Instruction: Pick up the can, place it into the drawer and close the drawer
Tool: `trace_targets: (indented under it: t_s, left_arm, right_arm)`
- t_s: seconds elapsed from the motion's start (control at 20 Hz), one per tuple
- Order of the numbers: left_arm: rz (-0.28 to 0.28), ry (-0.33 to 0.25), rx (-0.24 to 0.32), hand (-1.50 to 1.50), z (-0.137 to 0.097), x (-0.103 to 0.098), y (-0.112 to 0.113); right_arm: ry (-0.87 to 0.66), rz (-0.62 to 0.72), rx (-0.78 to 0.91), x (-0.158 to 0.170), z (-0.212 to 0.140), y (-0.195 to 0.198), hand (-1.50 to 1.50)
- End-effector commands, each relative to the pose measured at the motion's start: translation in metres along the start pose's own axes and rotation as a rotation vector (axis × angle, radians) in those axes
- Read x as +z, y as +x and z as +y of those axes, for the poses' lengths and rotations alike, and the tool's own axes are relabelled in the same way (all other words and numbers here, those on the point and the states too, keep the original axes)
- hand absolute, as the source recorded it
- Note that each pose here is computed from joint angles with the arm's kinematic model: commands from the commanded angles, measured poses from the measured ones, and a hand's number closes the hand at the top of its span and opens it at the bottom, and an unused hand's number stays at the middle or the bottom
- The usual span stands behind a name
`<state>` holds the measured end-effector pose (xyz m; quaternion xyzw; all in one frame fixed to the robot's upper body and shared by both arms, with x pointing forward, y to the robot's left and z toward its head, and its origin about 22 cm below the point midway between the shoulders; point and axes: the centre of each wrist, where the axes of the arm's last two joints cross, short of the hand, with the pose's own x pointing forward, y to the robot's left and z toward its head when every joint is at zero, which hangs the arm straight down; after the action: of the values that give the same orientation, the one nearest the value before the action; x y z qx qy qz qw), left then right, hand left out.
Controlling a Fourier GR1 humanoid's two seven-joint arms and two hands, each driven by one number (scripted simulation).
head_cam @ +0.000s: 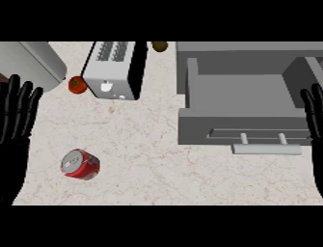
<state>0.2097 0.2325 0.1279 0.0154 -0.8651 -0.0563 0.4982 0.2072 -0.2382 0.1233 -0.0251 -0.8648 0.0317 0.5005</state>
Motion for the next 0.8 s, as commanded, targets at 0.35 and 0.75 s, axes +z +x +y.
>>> trace_targets:
  t_s: [0.35, 0.75]
  left_arm:
    - [0.341, -0.038, -0.006, -1.50, 0.000, 0.042, -0.007]
    - [0.373, -0.024, 0.002, -1.50, -0.005, 0.058, 0.031]
  right_arm:
    - [-0.079, 0.269, 0.033, 0.020, -0.009, -0.019, -1.50]
    - [-0.094, 0.302, 0.037, 0.031, -0.014, -0.023, -1.50]
